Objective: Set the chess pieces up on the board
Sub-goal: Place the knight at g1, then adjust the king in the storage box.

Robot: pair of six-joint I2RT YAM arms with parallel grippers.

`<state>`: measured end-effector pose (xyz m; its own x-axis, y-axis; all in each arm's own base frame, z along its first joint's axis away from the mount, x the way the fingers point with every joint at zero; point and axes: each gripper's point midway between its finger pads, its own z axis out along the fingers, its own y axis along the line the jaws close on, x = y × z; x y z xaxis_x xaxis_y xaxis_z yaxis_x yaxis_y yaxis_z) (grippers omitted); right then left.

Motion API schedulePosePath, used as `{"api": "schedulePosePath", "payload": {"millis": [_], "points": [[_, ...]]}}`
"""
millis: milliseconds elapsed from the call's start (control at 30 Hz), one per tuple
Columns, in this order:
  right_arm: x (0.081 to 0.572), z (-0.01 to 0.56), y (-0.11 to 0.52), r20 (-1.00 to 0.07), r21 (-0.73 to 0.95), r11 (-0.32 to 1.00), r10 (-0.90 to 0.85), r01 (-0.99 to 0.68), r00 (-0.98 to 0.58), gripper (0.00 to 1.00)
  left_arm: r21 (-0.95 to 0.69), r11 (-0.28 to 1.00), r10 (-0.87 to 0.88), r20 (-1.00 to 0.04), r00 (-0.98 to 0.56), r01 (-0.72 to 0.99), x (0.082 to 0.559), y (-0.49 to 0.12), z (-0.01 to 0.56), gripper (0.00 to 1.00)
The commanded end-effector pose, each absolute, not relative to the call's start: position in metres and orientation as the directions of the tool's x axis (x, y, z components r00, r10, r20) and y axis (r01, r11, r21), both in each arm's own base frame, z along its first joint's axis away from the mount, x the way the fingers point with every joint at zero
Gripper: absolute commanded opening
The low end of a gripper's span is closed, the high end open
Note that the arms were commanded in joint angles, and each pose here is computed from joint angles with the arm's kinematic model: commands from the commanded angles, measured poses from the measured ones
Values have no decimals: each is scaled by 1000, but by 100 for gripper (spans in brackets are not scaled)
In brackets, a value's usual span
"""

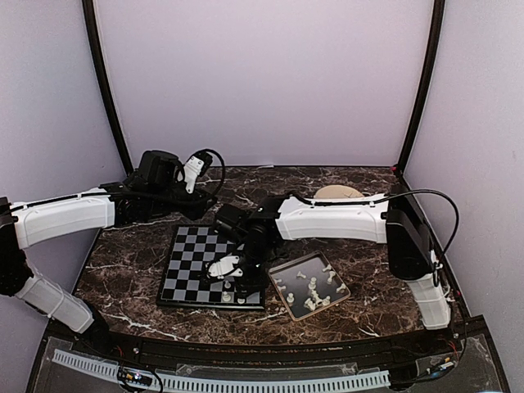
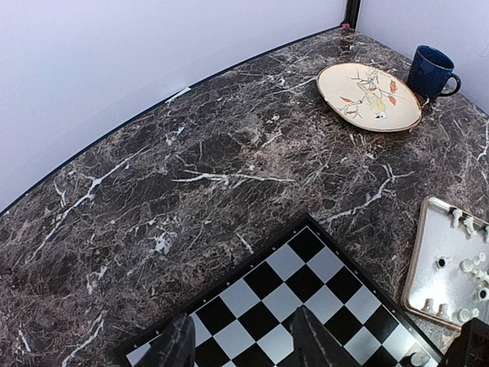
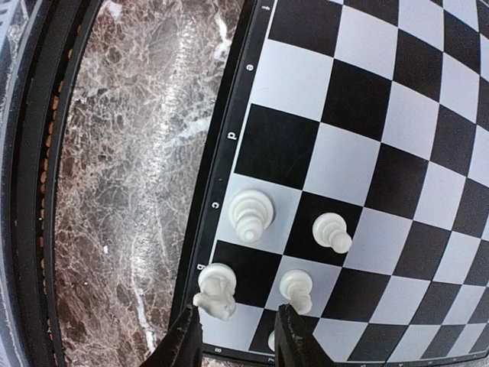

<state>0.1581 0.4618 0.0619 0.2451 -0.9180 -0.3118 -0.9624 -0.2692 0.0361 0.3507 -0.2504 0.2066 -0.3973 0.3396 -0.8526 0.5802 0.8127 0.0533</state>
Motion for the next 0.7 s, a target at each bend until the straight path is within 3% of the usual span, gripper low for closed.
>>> {"api": "schedulePosePath", "payload": {"millis": [0,433,667], "points": [[163,114,457,-400,19,-227,-894,-974,201,34,51,807,340,-855,-392,589,349,-250,205,46],[205,114,321,-411,19,17,-911,-1000,-24,31,-44,709,389,-808,-442,704,324,-276,172,43],[203,87,282,-392,37,95,-914,-995,-102,32,-79,534,526,-748,-404,842,265,-306,165,42]]}}
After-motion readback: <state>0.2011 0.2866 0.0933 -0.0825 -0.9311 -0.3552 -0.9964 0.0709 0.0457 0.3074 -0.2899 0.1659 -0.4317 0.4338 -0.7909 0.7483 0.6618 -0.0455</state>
